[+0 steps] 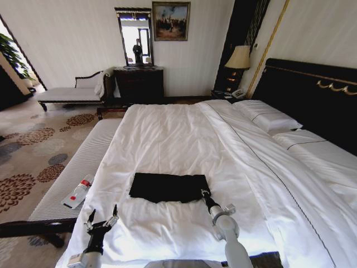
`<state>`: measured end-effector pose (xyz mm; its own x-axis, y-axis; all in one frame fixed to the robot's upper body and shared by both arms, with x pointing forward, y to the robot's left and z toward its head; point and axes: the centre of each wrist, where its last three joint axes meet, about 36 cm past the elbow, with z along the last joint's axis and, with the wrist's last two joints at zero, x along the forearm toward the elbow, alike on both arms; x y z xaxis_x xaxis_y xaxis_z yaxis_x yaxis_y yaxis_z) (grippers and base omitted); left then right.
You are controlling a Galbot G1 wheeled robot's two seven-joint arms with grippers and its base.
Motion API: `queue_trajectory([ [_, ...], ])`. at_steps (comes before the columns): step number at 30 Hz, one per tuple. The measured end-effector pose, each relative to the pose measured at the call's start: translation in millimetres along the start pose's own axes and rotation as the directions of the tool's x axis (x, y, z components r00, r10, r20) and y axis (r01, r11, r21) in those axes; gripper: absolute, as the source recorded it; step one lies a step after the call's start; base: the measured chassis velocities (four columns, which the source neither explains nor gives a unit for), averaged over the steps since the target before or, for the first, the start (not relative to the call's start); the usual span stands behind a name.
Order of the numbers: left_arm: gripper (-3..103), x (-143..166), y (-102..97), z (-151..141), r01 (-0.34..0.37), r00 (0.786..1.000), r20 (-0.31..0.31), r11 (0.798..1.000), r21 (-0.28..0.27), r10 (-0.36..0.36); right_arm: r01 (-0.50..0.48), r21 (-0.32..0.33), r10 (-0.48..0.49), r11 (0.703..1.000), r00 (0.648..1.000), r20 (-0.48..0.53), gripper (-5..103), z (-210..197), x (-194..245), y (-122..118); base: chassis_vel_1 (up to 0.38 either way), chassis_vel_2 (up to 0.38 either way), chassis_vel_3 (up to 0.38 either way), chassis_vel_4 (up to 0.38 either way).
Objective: Fold the clothes on the bed.
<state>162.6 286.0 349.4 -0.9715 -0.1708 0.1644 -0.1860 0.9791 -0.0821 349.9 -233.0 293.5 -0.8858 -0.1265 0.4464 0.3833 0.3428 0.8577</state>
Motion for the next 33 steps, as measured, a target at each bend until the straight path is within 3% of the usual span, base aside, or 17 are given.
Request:
queue_trajectory([
  [9,100,0.0,0.0,0.0,0.0,1.0,0.0,1.0,0.0,0.0,0.027,0.012,-0.028,1.0,0.999,0.03,3,-0.2,8.1,11.1,0.0,0.0,0.0,0.0],
  [18,100,0.0,0.0,0.0,0.0,1.0,0.0,1.0,0.0,0.0,0.022,0.139,-0.043,0.99,0.988,0.15,3,-45.9,43.0,19.3,0.0,0.0,0.0,0.0],
  [25,100,0.0,0.0,0.0,0.0,1.0,0.0,1.0,0.0,0.0,-0.033,0.196,-0.017,0.98,0.969,0.248,3,-104.8,65.9,4.6,0.0,0.0,0.0,0.0],
  [33,100,0.0,0.0,0.0,0.0,1.0,0.0,1.0,0.0,0.0,-0.072,0.261,0.001,0.963,0.965,0.262,3,-113.3,66.5,-2.7,0.0,0.0,0.0,0.0],
])
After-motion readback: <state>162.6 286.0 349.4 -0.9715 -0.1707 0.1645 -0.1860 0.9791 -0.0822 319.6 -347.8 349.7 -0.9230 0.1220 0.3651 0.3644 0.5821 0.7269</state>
